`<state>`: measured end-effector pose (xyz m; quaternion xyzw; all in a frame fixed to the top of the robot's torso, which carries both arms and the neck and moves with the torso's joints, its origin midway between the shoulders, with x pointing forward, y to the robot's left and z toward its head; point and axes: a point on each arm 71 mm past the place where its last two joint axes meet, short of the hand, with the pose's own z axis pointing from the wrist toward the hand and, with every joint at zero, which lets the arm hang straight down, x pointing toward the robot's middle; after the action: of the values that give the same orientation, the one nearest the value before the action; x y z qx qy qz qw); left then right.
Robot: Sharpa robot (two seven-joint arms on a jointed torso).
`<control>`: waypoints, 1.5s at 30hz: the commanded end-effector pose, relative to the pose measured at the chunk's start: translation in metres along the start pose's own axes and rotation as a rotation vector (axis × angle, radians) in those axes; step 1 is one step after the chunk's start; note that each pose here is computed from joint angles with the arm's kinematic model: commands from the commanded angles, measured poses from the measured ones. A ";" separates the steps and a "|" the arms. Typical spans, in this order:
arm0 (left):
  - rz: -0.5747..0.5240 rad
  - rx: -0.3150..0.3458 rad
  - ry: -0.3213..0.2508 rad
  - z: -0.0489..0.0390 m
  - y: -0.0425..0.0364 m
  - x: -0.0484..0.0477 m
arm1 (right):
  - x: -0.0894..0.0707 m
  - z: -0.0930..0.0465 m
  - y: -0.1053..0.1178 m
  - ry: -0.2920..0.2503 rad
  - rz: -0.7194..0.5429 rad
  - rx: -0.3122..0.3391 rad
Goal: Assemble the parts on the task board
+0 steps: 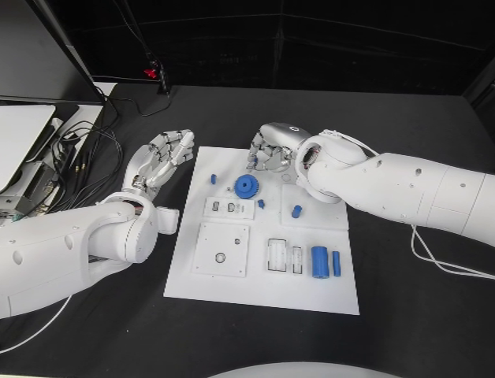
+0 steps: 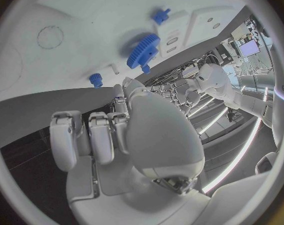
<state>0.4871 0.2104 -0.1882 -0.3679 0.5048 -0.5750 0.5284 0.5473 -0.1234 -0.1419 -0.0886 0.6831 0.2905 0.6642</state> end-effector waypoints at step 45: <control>-0.002 0.257 0.010 -0.0011 -0.0182 0.0008 | 0.006 -0.025 0.014 0.007 0.005 -0.173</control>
<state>0.4880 0.2107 -0.1885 -0.3678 0.5047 -0.5743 0.5292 0.5206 -0.1265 -0.1429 -0.1143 0.6473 0.3581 0.6631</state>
